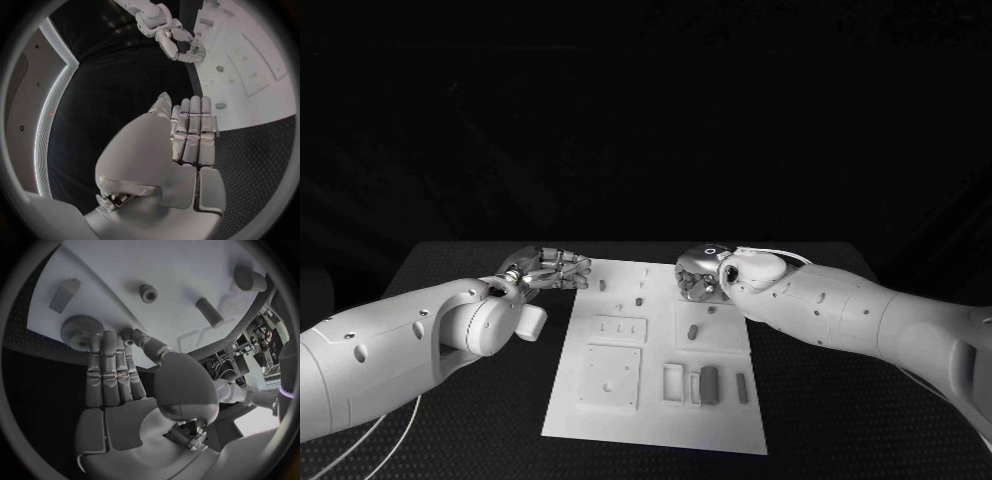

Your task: Assemble the parts on the task board

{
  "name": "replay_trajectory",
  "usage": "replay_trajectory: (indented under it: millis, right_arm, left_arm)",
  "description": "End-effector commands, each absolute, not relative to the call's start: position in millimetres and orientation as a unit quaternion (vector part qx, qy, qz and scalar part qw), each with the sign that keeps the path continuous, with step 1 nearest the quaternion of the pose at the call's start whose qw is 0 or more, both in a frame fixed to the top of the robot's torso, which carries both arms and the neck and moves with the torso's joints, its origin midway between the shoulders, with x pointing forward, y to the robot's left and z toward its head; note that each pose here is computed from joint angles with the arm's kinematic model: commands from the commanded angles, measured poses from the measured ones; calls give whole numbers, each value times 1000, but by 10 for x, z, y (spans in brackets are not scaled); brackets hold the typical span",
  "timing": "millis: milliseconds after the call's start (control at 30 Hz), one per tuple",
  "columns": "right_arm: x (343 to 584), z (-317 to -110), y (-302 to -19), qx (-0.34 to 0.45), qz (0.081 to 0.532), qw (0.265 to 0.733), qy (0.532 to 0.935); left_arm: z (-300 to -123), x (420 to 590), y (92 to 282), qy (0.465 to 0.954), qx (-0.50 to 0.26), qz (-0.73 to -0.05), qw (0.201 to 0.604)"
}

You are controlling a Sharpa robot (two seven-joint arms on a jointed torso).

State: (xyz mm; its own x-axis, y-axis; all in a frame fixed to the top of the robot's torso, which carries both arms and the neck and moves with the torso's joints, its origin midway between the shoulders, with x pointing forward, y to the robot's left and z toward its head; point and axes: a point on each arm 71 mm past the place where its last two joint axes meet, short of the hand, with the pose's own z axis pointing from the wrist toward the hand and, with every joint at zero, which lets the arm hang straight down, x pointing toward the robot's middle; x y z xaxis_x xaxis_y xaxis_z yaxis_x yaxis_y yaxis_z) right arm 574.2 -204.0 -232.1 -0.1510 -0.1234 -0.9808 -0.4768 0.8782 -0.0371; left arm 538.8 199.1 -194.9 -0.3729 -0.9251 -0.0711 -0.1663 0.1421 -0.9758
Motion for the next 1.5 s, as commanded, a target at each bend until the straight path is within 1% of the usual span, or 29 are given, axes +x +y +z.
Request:
replay_trajectory:
  millis: [33,133,300,500,633,900,1100,1333,1500]
  right_arm:
    - [5711,-2341,-2037,-188,137,637,735]
    - [5703,-2309,-2024,-184,139,644,729]
    - [5729,-2194,-1966,-181,143,660,715]
    - [5772,-2028,-1838,-180,144,688,688]
    - [5796,-1975,-1739,-181,142,702,674]
    - [5855,-1959,-1520,-190,143,710,662]
    - [5886,-1963,-1410,-195,142,717,654]
    - [5895,-1961,-1340,-194,143,718,653]
    - [5932,-1970,-1346,-196,131,718,655]
  left_arm:
    - [-1939,5382,1971,657,-410,-512,371]
    - [-1939,5381,1974,657,-410,-512,371]
    - [-1938,5379,1973,657,-410,-512,372]
    - [-1937,5379,1969,657,-410,-513,372]
    - [-1937,5379,1962,657,-409,-513,371]
    - [-1936,5387,1950,656,-409,-514,372]
    - [-1935,5385,1937,656,-408,-515,371]
    - [-1930,5363,1927,657,-407,-516,369]
    - [-1925,5341,1902,658,-405,-519,365]
